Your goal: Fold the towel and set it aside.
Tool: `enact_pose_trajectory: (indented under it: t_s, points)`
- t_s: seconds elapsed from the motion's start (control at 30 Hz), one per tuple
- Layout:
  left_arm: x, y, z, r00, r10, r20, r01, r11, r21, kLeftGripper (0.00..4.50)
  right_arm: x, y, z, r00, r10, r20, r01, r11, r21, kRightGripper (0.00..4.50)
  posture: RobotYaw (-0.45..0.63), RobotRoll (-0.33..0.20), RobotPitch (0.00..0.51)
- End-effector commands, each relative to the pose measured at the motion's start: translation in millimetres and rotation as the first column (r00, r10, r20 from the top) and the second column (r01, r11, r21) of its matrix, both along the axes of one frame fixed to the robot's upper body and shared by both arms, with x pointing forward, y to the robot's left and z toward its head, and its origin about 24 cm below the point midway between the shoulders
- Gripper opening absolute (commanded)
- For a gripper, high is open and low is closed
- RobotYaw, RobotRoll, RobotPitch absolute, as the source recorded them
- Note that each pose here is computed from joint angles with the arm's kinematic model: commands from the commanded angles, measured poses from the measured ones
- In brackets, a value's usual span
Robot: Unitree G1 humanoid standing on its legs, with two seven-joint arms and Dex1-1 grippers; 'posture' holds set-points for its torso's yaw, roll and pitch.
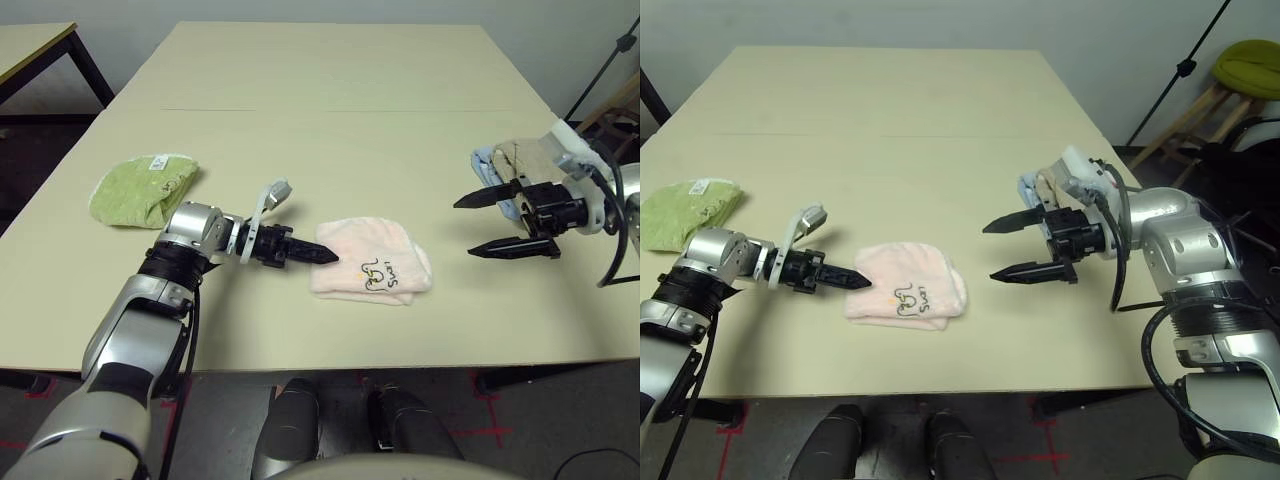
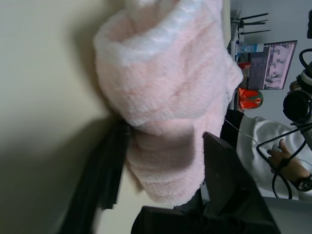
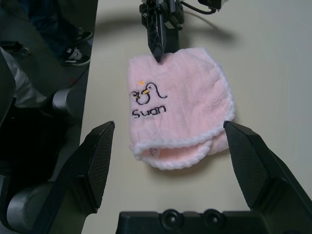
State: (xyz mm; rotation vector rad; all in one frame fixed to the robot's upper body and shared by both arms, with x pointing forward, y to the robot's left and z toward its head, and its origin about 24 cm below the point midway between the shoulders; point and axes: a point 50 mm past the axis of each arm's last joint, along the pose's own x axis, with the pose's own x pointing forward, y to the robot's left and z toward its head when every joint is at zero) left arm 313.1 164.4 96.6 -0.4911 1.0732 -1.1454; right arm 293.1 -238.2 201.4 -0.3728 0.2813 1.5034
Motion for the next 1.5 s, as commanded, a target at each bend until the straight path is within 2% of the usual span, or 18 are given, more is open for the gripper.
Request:
enact_pose_trajectory:
  t_s: [0.03,0.2,0.33,0.43,0.63,0.77,0.9,1.0,1.17,1.33,1.5]
  points:
    - [-5.9,-3.1,-12.3,0.998,0.027,-0.059,-0.025,0.999,0.026,1.66,-2.2,1.2,0.1,1.000,0.012,0.008,-0.012,1.000,-0.005,4.50,0.10,0.000,0.143]
    - [-5.5,-5.8,-13.9,0.996,0.061,-0.057,-0.061,0.998,0.012,0.05,-1.3,0.7,-1.7,1.000,0.007,0.008,-0.007,1.000,-0.008,4.50,0.10,0.000,0.143]
    - [-4.1,-6.4,-11.2,0.995,0.089,-0.042,-0.090,0.996,-0.013,0.02,-0.9,0.3,-2.7,1.000,0.003,0.007,-0.003,1.000,-0.007,4.50,0.10,0.000,0.144]
    - [1.1,-1.6,-2.0,0.991,0.130,0.017,-0.129,0.991,-0.046,0.02,-0.6,-0.9,-3.5,1.000,-0.005,0.007,0.005,1.000,-0.007,4.50,0.11,0.000,0.145]
    - [11.7,21.4,24.7,0.955,0.243,0.172,-0.227,0.968,-0.110,0.02,0.6,-4.6,-4.5,1.000,-0.023,0.006,0.024,1.000,-0.011,4.50,0.12,0.000,0.149]
    - [18.2,42.4,48.0,0.890,0.322,0.323,-0.300,0.947,-0.119,0.02,2.7,-3.1,-5.8,1.000,-0.022,0.006,0.022,1.000,-0.008,4.50,0.13,0.000,0.148]
    - [25.2,66.2,69.3,0.780,0.421,0.463,-0.407,0.903,-0.137,0.02,4.4,-0.6,-6.9,1.000,-0.016,0.006,0.016,1.000,-0.003,4.50,0.14,0.000,0.148]
    - [29.8,90.4,90.9,0.648,0.532,0.546,-0.512,0.834,-0.205,0.02,5.6,1.6,-7.7,1.000,-0.009,0.006,0.009,1.000,0.000,4.50,0.14,0.000,0.148]
    - [28.3,125.1,119.2,0.430,0.666,0.610,-0.639,0.701,-0.316,0.02,7.0,8.3,-8.5,1.000,0.014,0.018,-0.015,1.000,0.018,4.50,0.15,0.000,0.145]
    - [21.8,155.5,130.3,0.210,0.746,0.632,-0.732,0.549,-0.403,0.02,15.6,23.4,-6.1,0.997,0.006,0.080,-0.016,0.993,0.118,4.50,0.17,0.000,0.144]
    - [15.0,165.9,128.9,0.123,0.774,0.621,-0.756,0.479,-0.446,0.02,24.0,30.9,2.8,0.990,-0.045,0.130,0.014,0.974,0.228,4.50,0.17,0.000,0.144]
